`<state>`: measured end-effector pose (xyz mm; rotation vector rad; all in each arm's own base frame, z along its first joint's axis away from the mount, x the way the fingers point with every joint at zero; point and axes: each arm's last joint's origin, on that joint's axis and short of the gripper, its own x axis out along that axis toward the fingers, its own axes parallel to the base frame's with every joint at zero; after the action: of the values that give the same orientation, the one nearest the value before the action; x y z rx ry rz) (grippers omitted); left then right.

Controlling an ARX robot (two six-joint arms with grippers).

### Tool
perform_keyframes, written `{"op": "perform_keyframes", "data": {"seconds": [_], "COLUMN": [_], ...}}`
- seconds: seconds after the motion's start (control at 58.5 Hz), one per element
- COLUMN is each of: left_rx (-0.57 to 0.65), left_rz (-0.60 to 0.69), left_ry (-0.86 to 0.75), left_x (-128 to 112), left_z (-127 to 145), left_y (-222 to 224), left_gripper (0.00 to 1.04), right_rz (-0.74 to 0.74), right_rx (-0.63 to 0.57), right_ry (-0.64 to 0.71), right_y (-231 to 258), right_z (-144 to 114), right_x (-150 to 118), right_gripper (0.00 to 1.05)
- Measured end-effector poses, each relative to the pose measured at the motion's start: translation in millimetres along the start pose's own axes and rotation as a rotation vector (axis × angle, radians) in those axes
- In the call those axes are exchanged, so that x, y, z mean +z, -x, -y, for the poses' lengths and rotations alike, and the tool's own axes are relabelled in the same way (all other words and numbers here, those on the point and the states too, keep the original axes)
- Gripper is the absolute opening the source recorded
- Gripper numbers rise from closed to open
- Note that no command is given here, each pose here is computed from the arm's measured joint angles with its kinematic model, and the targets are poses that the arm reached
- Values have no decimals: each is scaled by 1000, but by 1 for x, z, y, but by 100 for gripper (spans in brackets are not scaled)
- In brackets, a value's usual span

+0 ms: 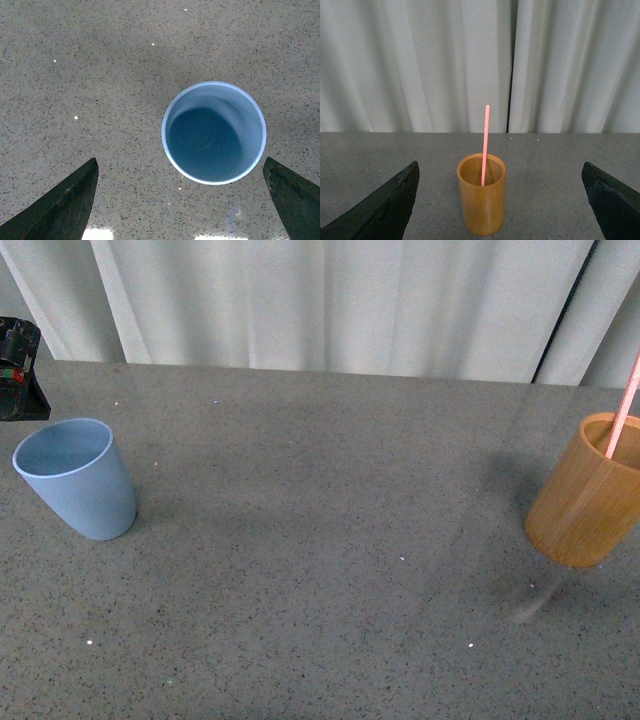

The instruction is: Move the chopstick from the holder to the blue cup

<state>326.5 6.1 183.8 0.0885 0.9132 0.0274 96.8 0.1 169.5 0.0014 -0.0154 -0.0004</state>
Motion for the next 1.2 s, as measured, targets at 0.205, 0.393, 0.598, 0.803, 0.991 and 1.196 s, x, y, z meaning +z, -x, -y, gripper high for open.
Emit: {"op": "perform_keyframes", "data": {"seconds": [0.205, 0.393, 0.598, 0.803, 0.991, 1.196], "left_rx": [6, 27, 50, 72, 72, 69], "left_rz": [-15, -50, -35, -58, -71, -88], "left_ry": [-10, 1, 21, 46, 42, 26], "left_x": [-4, -6, 7, 2, -2, -5], "left_z": [7, 8, 5, 2, 4, 10], "left_y": [-11, -32, -54, -70, -73, -74], "left_gripper": [98, 98, 98, 98, 98, 78], "right_rz": [0, 0, 0, 0, 0, 0], "right_rx": [0, 0, 0, 0, 0, 0], "right_ry": [0, 0, 0, 0, 0, 0], "right_y": [0, 0, 0, 0, 0, 0], "right_z": [0, 0, 0, 0, 0, 0], "right_x": [0, 0, 0, 0, 0, 0], "right_gripper": [95, 95, 95, 95, 95, 95]}}
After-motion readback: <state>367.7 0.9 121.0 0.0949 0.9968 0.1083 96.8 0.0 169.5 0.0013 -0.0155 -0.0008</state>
